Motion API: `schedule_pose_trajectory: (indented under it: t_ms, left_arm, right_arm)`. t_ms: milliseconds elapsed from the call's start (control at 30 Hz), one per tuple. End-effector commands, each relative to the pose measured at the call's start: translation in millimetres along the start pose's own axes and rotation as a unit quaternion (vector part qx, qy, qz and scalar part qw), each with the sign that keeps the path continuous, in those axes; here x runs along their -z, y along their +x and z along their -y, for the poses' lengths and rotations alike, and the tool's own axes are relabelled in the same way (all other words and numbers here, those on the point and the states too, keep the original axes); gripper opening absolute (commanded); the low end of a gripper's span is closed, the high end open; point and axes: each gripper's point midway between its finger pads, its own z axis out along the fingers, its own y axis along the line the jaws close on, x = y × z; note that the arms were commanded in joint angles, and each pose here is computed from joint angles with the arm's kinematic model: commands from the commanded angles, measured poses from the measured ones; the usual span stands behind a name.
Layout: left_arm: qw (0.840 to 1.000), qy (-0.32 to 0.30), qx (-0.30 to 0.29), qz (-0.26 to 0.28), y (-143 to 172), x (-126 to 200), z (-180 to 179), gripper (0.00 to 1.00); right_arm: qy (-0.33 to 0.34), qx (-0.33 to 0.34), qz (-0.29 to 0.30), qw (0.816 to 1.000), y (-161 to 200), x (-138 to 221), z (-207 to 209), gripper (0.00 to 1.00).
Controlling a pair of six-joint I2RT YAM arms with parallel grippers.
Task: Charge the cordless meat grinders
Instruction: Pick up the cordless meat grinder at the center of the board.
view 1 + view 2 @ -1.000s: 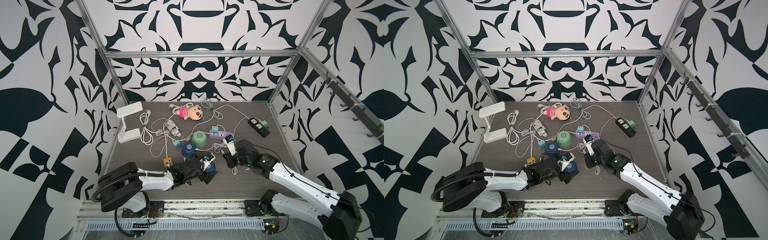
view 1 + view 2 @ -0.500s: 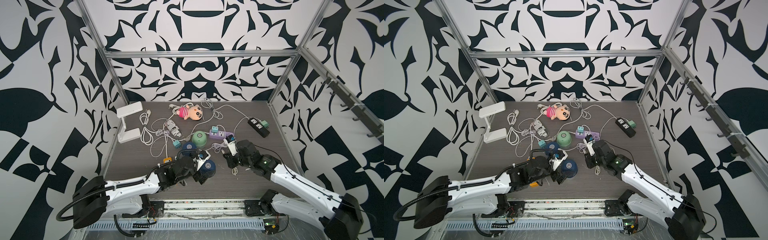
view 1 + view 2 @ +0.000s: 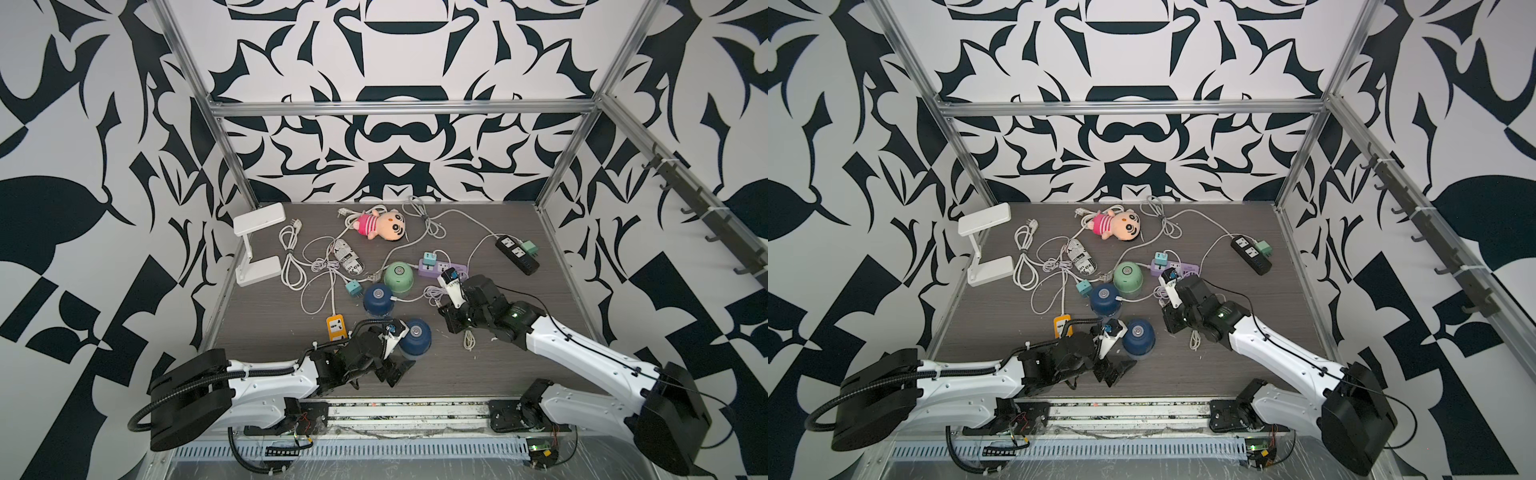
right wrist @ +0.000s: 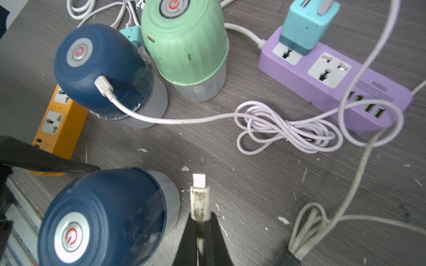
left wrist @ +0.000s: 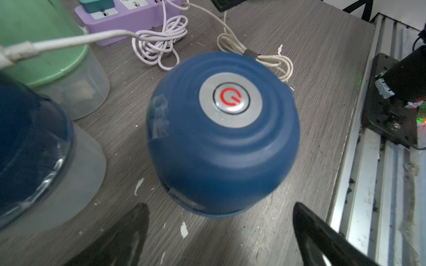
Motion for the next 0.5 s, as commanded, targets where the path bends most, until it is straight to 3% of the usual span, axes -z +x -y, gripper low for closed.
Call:
schedule_pose_trajectory:
  t_ms: [0,167,467]
  left_arm:
    - [0.999,0.001,-0.002,0.051,-17,-4,2,0.99]
    - [0.999,0.001,-0.027,0.037,-8,-23,3,0.99]
    - [0.996,-0.011,-0.039,0.082,-17,-35,-1,0.99]
  right_arm:
    - [-0.030,-0.003,0.036,0.999,-27,2,-14,0.00]
    - [-0.045,-0.014,0.025,0.999,-23,-14,-18,0.00]
    - [-0.063,-0.031,0.006,0.997,-11,-35,-21,0.00]
